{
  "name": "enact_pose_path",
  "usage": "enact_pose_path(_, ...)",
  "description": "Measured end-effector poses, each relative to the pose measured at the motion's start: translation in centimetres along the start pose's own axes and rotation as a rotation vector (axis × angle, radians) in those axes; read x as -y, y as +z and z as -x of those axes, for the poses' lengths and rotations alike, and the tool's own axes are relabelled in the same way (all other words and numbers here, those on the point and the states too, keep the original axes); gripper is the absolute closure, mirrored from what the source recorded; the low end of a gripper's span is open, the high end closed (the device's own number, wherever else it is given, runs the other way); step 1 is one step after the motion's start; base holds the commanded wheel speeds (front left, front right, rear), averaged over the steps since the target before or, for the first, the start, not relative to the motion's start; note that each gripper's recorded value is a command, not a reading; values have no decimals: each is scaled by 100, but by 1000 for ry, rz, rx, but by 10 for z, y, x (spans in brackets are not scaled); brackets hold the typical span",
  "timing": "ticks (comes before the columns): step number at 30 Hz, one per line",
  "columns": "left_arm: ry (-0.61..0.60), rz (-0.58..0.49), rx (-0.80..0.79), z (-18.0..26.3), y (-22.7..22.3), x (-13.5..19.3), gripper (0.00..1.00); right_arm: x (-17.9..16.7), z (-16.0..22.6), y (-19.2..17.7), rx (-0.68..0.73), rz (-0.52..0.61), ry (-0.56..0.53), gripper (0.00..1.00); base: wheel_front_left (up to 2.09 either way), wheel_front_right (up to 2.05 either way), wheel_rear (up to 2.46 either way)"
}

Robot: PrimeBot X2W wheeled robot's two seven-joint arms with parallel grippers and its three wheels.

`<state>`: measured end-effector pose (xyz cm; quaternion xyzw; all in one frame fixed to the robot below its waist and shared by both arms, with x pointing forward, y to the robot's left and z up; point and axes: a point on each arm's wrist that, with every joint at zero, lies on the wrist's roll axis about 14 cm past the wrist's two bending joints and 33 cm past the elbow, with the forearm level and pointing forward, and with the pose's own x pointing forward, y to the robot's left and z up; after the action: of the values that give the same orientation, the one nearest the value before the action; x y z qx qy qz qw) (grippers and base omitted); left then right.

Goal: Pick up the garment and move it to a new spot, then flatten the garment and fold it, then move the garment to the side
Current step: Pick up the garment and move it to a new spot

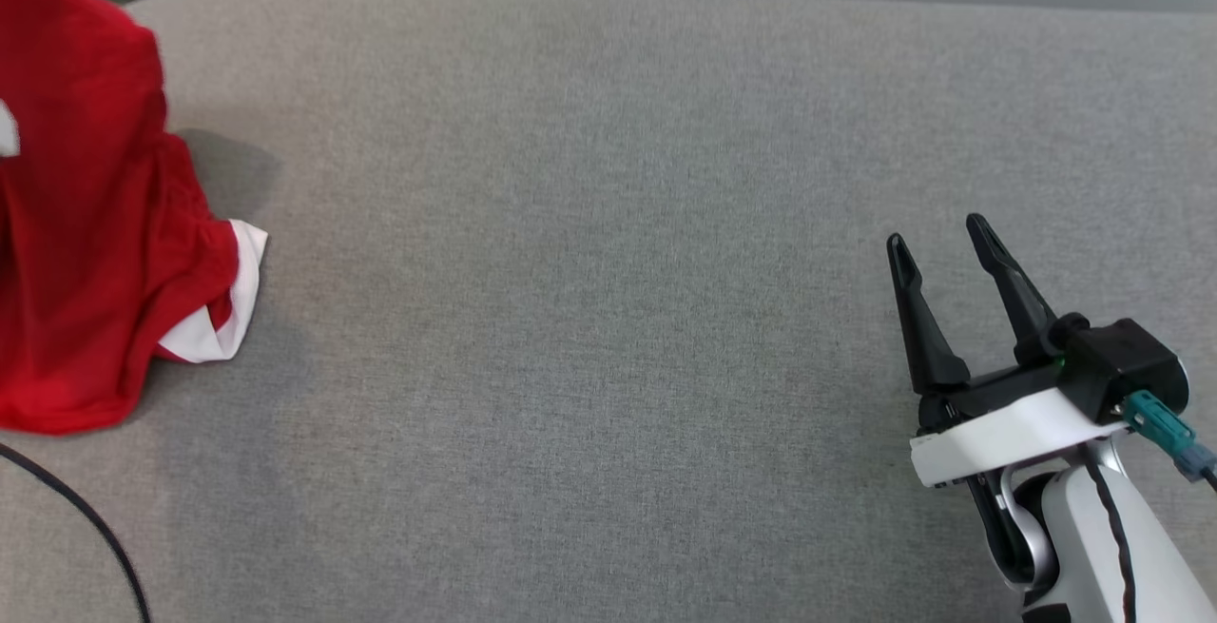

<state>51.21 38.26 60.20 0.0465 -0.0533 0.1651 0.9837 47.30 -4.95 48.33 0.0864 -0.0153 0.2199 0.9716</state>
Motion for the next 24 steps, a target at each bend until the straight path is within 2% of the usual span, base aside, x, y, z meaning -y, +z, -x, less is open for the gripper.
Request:
enact_pose_path(3, -60, 3, 92, 14, 22, 24, 100, 0, 7, 11, 25, 2, -17, 0, 0, 0, 0)
enact_pose_path(7, -184, 47, 158, 46, 37, 81, 100, 5, 18, 25, 53, 11, -46, 0, 0, 0, 0)
enact_pose_path(8, -249, 44, 159, 63, 37, 109, 100, 8, 21, 31, 69, 20, -62, 0, 0, 0, 0)
enact_pose_path(17, -549, 100, 96, 135, 26, 229, 100, 31, 46, 43, 87, 35, -151, 0, 0, 0, 0)
enact_pose_path(24, -864, 166, 36, 191, 20, 335, 100, 57, 74, 45, 80, 45, -251, 0, 0, 0, 0)
